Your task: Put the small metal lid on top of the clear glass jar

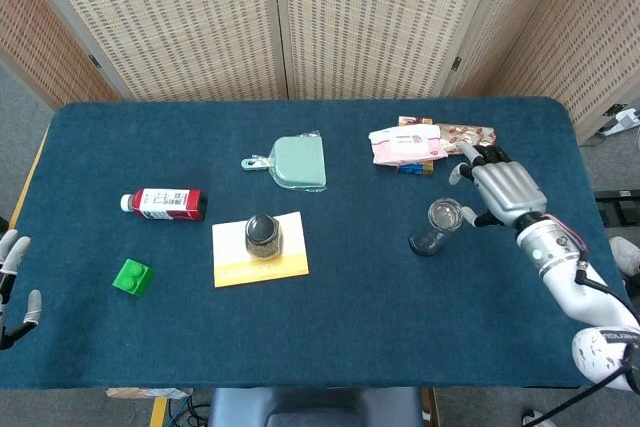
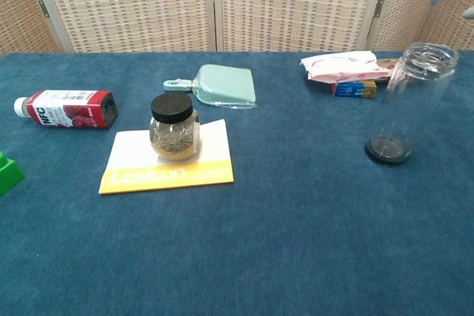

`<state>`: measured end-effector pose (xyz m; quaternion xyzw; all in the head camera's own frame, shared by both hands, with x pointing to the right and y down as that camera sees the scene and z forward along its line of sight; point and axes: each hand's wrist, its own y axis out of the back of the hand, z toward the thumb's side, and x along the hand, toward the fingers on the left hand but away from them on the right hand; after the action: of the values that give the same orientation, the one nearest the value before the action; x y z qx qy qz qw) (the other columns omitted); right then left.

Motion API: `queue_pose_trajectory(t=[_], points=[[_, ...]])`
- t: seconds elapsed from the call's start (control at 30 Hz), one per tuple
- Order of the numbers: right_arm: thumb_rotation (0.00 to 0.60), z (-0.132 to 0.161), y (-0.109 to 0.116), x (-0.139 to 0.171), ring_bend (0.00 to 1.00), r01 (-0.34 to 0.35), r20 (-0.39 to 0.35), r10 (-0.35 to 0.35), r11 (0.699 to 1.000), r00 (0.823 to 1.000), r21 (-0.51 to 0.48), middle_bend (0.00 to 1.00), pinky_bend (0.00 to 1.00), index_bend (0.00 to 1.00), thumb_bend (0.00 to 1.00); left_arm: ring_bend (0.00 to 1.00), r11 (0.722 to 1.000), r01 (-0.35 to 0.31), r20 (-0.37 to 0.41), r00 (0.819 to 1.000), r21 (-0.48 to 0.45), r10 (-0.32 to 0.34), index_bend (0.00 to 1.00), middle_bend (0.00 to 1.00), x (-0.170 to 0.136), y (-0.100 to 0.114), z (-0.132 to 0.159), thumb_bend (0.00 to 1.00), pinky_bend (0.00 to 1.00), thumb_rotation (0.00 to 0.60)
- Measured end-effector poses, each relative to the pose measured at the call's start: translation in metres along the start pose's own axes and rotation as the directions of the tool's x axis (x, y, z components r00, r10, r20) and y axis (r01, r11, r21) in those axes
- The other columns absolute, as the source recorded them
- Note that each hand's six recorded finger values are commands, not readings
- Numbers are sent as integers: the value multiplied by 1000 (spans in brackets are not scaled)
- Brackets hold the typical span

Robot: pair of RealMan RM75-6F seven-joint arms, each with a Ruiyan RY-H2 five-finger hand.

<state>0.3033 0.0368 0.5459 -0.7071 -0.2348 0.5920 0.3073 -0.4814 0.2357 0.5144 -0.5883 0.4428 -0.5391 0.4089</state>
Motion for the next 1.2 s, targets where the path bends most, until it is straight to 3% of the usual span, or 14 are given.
queue_pose_trajectory(t=[0.2,0.37,0.57,0.8,1.1,1.2], points=[[600,-9,3,18,0,47,-9,-47,999,999,-11,0,0,210,362,0,1000,7,-2,1000,16,-7,0,0,1,-3,1,501,0,600],[600,-23,-8,44,0,93,-12,-93,996,996,18,0,0,82,359,0,999,28,-9,1000,20,-28,0,0,3,-8,1,501,0,600],[600,-49,-49,87,0,138,13,-138,990,990,35,0,0,45,356,0,998,52,-12,999,25,-52,0,0,6,-15,1,501,0,600],[600,-75,-112,123,0,177,58,-179,983,982,37,0,0,36,356,0,996,77,-5,997,40,-77,0,0,10,-24,4,501,0,600],[600,-104,-152,134,0,248,143,-252,968,957,43,0,0,21,356,0,991,118,-16,993,63,-117,0,0,15,-39,5,501,0,600],[600,-109,-152,134,0,265,159,-266,964,951,27,0,0,21,356,0,991,117,-11,993,61,-116,0,0,14,-39,6,501,0,600]])
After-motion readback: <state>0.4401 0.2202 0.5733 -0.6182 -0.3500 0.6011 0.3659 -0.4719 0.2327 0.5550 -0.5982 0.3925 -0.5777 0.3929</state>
